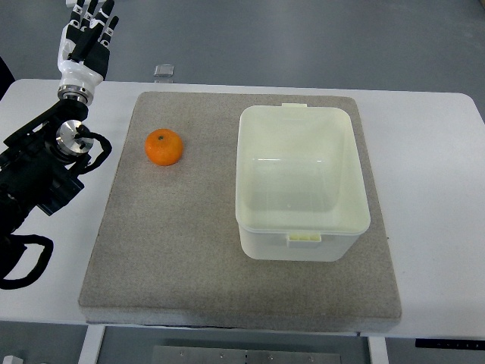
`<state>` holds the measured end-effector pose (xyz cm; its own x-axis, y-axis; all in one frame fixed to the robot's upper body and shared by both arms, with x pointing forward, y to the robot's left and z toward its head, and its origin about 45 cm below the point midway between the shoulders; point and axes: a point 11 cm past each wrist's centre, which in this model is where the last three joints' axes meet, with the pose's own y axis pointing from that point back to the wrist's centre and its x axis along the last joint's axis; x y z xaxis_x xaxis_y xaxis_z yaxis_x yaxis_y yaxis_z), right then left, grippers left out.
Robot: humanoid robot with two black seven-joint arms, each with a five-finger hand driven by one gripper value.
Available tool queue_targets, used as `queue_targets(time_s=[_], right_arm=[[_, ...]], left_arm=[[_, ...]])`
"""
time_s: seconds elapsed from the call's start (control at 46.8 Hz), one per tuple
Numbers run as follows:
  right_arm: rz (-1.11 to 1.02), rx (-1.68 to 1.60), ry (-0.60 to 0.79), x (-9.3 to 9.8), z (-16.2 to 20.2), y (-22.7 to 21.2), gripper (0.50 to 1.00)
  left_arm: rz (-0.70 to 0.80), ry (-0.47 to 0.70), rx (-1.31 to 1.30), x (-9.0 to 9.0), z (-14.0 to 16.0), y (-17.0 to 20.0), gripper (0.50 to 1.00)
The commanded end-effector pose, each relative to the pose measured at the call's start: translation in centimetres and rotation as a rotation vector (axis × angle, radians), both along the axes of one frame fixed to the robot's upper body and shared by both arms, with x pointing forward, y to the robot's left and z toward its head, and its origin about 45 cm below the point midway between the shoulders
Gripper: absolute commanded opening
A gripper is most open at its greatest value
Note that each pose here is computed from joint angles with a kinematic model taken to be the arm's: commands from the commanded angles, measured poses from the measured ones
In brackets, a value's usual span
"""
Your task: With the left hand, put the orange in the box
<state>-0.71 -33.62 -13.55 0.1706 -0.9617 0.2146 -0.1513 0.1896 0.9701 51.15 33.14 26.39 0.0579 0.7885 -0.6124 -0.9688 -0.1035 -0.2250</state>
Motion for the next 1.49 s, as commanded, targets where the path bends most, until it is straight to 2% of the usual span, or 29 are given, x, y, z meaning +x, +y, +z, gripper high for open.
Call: queue_targets(time_s=[0.0, 0.811, 1.11, 1.195, 1.473], right_arm=[[0.0, 0.0, 0.0, 0.0, 0.0, 0.0, 0.932], [0.0, 0.0, 0.0, 0.0, 0.0, 0.0, 0.932], [0.0, 0.0, 0.0, 0.0, 0.0, 0.0, 0.932], [0.0, 0.0, 0.0, 0.0, 0.0, 0.0, 0.932], [-0.002, 0.0, 0.001, 0.0, 0.0, 0.0, 0.932]], left_arm=[[0.0, -0.001, 0.002, 0.0, 0.0, 0.0, 0.99], [-0.006, -0.003, 0.022, 0.2, 0.5, -0.2, 0.99], [-0.064, 0.031, 0.164, 0.1, 0.1, -0.6, 0.99], [-0.087, 0.027, 0.2, 0.1, 0.6, -0.4, 0.99], [-0.121, -0.002, 0.386, 0.4, 5.5, 0.5, 0.99]])
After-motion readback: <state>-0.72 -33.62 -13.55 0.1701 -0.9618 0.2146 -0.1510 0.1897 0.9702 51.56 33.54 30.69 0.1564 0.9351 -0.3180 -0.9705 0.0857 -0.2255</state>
